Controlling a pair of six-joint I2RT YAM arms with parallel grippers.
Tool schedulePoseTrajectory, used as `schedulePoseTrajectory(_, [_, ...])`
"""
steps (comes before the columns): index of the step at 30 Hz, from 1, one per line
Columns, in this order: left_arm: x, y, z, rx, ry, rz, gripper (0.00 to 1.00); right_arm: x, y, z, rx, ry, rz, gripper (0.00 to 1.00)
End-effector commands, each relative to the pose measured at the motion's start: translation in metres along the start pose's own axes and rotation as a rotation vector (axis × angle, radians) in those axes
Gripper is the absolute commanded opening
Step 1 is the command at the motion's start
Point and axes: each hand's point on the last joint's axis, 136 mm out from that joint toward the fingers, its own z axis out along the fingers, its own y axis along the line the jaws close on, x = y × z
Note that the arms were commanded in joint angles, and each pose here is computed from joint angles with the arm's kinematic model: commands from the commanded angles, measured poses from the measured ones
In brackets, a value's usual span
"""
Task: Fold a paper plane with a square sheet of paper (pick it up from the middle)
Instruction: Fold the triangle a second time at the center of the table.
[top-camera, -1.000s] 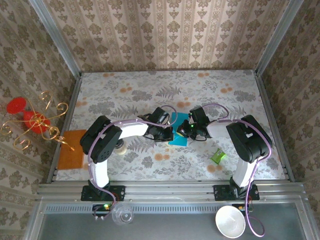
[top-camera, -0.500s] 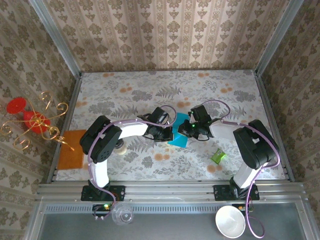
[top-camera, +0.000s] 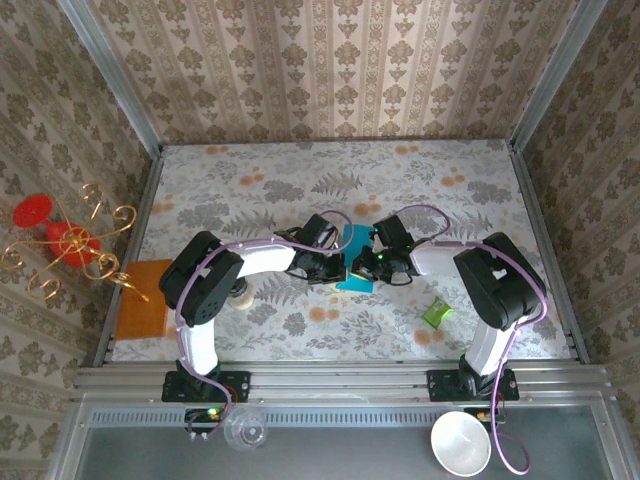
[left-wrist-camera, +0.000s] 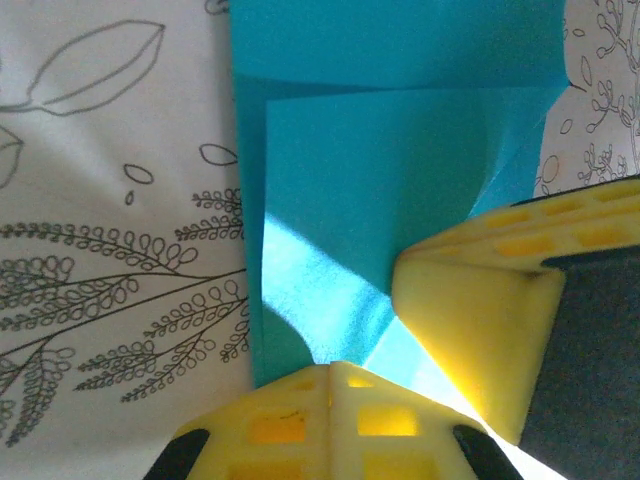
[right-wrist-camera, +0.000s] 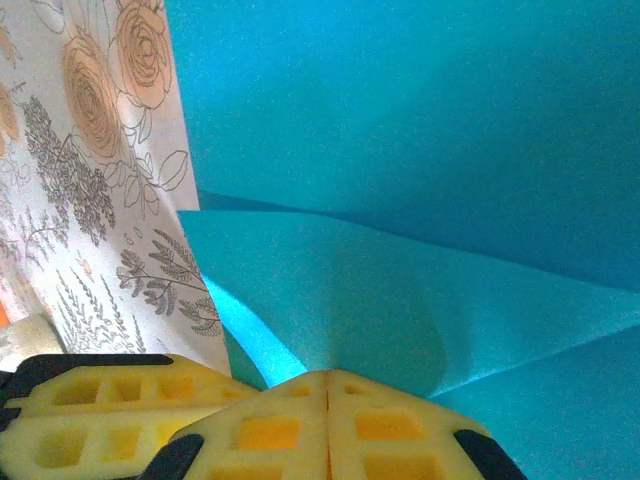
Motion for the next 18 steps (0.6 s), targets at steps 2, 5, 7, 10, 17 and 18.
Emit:
schedulePoseTrajectory(2, [0.030,0.040,0.009,-0.105,0.096,-0.071,0.00,-0.017,-0.046,-0.005,0.080,-0.058,0.110,0.09])
schedulePoseTrajectory(5, [0.035,0.047,0.009,-0.116,0.104,-0.085,0.00,-0.032,-0.064,-0.014,0.080,-0.100,0.167,0.09])
schedulePoseTrajectory(7, [0.035,0.048,0.009,-0.114,0.105,-0.090,0.00,-0.040,-0.074,-0.021,0.068,-0.116,0.211,0.10])
schedulePoseTrajectory(10, [0.033,0.045,0.009,-0.105,0.102,-0.084,0.00,-0.049,-0.080,-0.034,0.061,-0.140,0.231,0.10])
schedulePoseTrajectory(17, [0.027,0.038,0.008,-0.086,0.096,-0.076,0.00,-0.056,-0.048,-0.062,-0.001,-0.196,0.130,0.09])
schedulePoseTrajectory(18, [0.027,0.037,0.008,-0.084,0.095,-0.074,0.00,-0.052,-0.040,-0.063,-0.015,-0.194,0.107,0.09])
